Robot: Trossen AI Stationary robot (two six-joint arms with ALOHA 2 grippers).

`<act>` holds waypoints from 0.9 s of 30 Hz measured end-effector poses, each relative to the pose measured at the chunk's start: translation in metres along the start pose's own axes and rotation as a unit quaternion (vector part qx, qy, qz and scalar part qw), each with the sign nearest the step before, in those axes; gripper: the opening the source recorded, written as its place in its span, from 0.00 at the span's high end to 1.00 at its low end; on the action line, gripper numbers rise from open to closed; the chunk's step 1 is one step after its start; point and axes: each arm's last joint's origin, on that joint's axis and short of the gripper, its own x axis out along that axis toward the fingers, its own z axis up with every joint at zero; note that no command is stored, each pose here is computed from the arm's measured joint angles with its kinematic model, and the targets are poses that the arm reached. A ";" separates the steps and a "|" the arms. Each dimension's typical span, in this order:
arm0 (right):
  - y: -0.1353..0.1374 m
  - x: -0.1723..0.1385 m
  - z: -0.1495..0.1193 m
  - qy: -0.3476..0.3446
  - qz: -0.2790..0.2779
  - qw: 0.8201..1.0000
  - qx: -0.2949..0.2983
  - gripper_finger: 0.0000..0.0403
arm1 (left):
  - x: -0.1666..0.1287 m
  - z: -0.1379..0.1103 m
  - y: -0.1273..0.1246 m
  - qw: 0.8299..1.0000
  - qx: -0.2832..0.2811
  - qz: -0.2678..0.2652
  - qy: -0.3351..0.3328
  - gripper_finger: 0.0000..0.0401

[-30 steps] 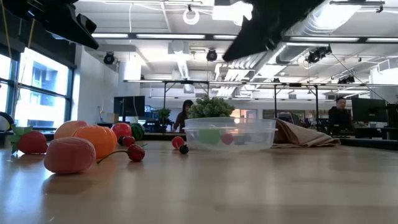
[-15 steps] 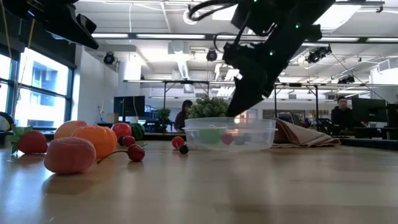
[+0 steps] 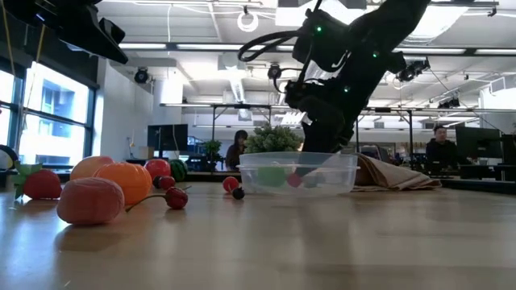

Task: Pick and placing Produce into tupperware
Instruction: Put the bottom blueberry into the container, then put the blueberry into the container

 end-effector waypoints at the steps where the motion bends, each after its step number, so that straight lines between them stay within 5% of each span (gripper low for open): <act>1: 0.000 0.000 0.000 0.000 0.001 1.000 0.001 0.85 | 0.000 0.000 0.000 1.000 0.000 0.000 0.000 0.96; 27: -0.005 0.001 0.003 -0.005 0.001 1.000 -0.003 0.77 | 0.000 0.000 0.000 1.000 0.000 0.000 0.000 0.96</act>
